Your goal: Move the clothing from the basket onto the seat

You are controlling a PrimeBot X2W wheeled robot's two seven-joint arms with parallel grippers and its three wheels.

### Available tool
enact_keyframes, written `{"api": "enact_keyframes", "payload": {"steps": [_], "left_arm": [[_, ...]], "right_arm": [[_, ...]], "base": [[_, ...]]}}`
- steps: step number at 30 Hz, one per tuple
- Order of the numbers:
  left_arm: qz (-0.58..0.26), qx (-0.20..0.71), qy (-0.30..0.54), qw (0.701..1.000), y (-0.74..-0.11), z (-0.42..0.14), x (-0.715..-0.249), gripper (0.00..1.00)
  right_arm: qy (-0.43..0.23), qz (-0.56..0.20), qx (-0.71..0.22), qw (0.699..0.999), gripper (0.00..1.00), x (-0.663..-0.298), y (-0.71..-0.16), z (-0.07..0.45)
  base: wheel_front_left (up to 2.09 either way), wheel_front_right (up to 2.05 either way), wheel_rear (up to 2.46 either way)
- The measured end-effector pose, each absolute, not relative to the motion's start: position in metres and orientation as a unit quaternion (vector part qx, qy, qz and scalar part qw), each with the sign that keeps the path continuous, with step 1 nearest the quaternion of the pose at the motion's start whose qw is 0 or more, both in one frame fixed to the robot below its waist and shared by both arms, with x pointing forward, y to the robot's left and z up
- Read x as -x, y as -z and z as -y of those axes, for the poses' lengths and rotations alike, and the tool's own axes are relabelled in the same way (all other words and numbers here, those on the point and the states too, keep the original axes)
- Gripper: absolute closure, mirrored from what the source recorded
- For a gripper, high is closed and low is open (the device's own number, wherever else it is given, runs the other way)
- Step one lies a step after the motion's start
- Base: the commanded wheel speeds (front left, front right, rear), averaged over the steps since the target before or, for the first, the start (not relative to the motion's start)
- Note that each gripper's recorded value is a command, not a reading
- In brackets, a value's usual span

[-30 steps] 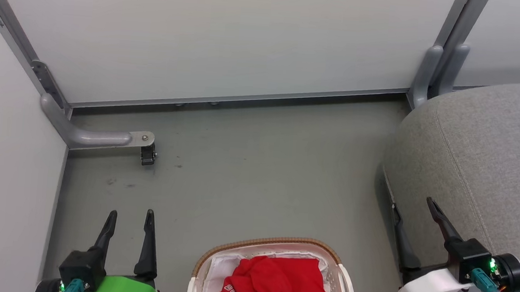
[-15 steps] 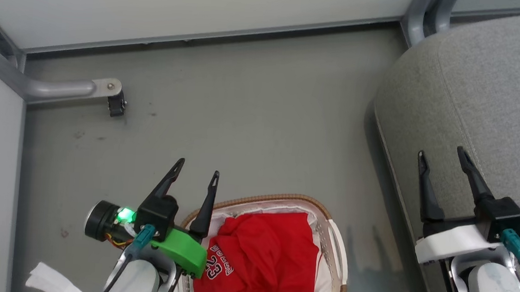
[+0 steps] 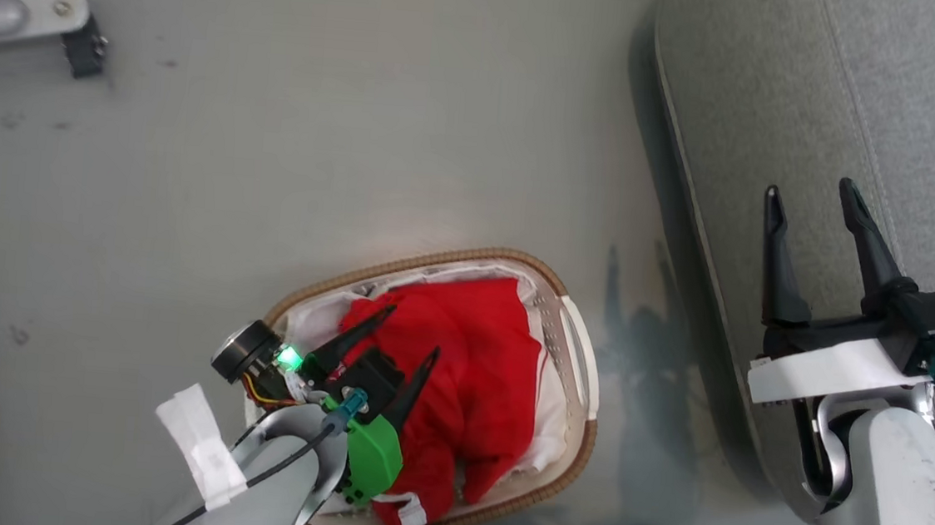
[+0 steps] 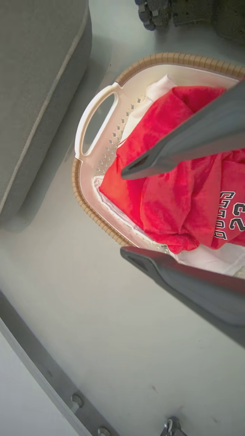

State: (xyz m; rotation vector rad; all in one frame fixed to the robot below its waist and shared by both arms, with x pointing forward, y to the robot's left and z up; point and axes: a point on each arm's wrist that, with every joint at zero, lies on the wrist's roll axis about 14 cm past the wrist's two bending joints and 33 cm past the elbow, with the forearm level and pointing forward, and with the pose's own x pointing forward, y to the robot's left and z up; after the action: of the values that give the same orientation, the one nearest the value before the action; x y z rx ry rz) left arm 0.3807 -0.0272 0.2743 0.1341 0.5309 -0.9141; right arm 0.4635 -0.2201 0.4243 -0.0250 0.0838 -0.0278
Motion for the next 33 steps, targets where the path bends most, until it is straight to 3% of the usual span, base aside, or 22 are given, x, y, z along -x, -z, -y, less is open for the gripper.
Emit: {"api": "enact_keyframes", "payload": {"steps": [5, 15, 33], "left_arm": [[-0.309, -0.082, 0.479, 0.817, -0.228, 0.03, -0.359, 0.0], [-0.373, -0.114, 0.522, 0.759, -0.169, 0.038, -0.336, 0.0], [-0.43, -0.155, 0.505, 0.732, -0.105, 0.037, -0.346, 0.0]], "right_arm": [[0.013, -0.065, 0.007, 0.998, 0.0, -0.468, -0.402, 0.221], [0.03, -0.089, 0.014, 0.996, 0.0, -0.462, -0.387, 0.237], [0.039, -0.141, 0.008, 0.989, 0.0, -0.449, -0.35, 0.243]], "base": [[0.0, 0.0, 0.0], [0.0, 0.0, 0.0], [0.0, 0.0, 0.0]]}}
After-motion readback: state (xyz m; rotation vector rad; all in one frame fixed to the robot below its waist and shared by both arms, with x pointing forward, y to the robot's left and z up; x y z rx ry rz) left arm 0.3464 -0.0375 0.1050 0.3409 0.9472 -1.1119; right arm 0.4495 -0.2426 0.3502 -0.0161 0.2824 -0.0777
